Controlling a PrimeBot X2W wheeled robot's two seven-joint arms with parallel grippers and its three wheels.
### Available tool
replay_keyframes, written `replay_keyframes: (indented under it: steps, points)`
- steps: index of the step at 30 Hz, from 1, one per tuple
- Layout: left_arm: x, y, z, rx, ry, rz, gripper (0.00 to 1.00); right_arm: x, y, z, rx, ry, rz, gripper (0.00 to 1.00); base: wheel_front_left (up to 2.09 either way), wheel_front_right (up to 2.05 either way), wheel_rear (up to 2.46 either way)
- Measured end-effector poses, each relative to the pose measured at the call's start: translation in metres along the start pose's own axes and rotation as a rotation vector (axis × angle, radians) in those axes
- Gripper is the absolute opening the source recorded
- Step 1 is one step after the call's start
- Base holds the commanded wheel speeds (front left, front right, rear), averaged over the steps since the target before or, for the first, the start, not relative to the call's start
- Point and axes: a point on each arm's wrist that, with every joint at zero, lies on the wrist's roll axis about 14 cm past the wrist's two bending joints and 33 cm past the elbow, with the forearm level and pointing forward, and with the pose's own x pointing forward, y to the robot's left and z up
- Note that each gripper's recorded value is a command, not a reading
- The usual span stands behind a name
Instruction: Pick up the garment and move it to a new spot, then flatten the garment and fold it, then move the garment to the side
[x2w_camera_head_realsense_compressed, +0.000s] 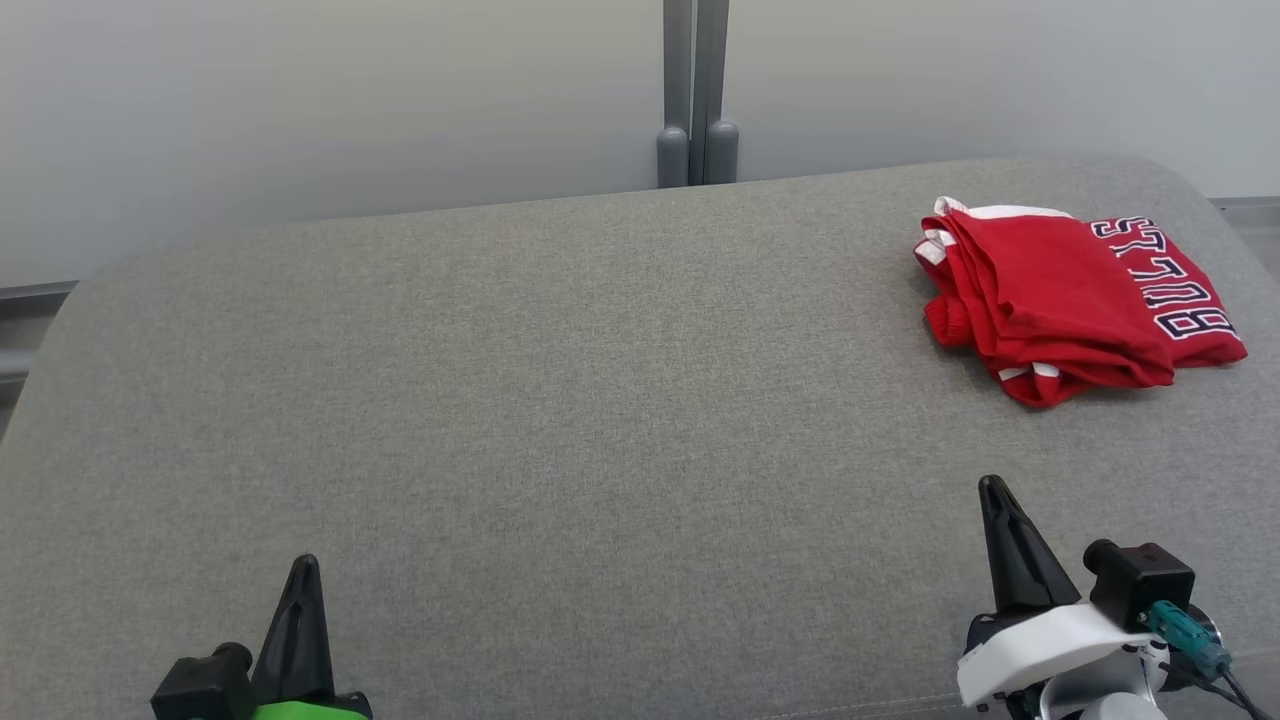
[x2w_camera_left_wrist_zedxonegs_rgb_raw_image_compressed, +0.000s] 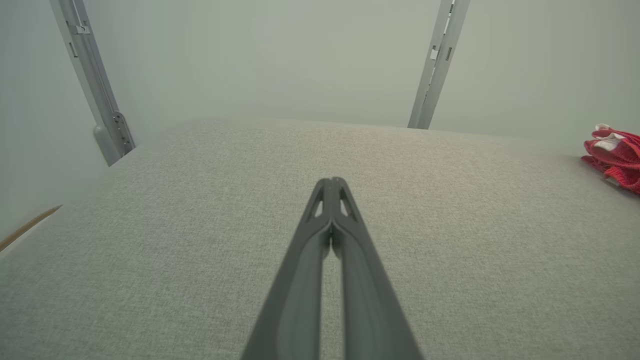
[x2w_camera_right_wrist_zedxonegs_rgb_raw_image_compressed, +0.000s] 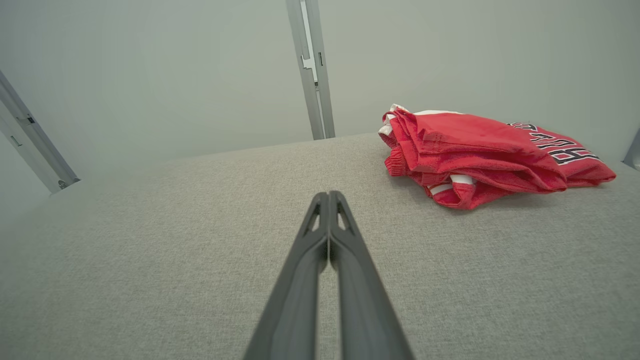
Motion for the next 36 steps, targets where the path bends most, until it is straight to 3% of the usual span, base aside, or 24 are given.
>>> replay_keyframes:
  steps: [21,36]
  points:
    - [0.012,0.012,-0.002,-0.391,0.027,0.077,0.00,0.011,-0.022,-0.008,0.381,0.055,-0.111,0.00,0.00,0.00,0.00]
    - [0.022,0.017,0.000,-0.609,0.027,0.103,0.00,0.020,-0.030,-0.009,0.598,0.067,-0.148,0.00,0.00,0.00,0.00]
